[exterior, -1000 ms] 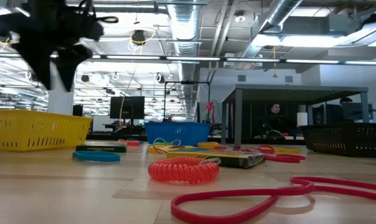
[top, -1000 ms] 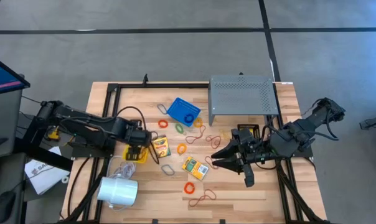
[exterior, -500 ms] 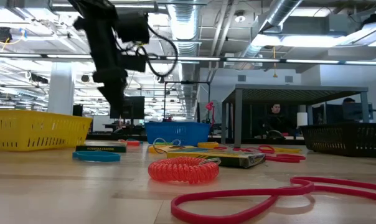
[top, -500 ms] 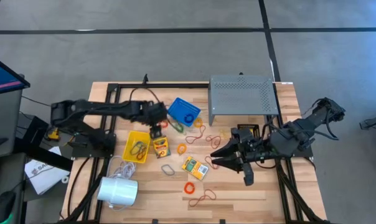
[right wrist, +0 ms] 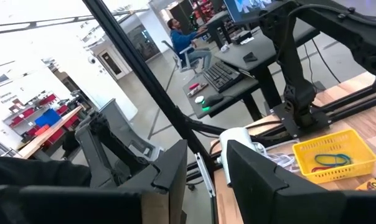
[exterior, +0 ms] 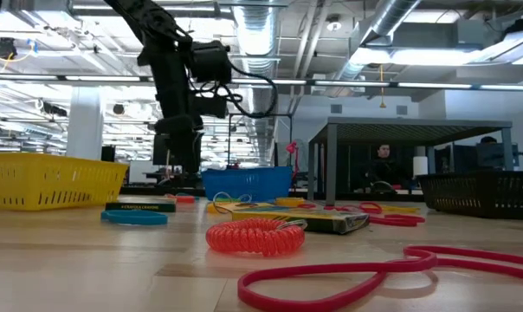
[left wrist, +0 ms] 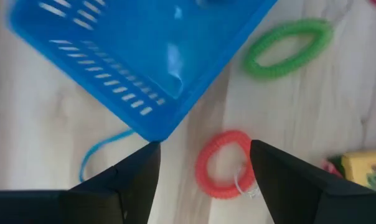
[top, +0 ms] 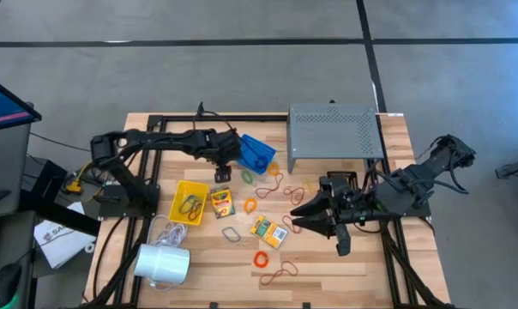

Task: Pick & Place Office Desk Supplies
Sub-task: Put the blue rubber band into the yellow bin

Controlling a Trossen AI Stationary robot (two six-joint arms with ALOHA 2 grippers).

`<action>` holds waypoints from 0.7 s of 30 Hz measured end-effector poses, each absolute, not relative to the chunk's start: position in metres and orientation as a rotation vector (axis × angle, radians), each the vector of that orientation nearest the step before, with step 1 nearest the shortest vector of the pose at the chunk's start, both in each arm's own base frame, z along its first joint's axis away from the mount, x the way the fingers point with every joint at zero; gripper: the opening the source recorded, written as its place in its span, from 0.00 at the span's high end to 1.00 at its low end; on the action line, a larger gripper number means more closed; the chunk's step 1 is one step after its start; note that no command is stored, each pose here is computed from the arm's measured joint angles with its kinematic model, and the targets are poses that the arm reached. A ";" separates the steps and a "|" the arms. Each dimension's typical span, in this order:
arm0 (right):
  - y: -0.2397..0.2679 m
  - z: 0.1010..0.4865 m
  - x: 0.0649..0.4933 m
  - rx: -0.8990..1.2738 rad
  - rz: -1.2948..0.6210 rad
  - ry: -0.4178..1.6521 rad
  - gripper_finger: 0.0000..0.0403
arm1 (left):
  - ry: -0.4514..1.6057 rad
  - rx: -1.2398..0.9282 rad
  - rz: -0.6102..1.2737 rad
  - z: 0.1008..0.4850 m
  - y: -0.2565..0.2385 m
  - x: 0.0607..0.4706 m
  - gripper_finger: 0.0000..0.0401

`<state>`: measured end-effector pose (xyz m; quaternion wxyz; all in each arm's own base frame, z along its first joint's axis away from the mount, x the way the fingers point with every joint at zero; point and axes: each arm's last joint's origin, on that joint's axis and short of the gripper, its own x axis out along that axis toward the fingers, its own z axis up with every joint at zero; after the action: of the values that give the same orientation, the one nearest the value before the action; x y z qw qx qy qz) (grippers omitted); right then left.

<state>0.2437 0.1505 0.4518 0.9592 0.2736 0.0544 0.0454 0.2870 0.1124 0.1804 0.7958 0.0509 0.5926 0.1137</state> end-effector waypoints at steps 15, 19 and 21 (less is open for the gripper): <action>0.151 0.452 0.243 0.555 0.094 0.110 0.72 | 1.323 0.090 0.277 0.172 0.130 0.281 0.40; 0.151 0.452 0.243 0.554 0.094 0.110 0.72 | 1.322 0.085 0.285 0.172 0.133 0.280 0.40; 0.151 0.452 0.243 0.551 0.095 0.110 0.72 | 1.321 0.081 0.290 0.172 0.134 0.280 0.40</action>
<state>0.2434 0.1509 0.4519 0.9598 0.2716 0.0542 0.0467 0.2797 0.1343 0.1718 0.7791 0.0375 0.6112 0.1343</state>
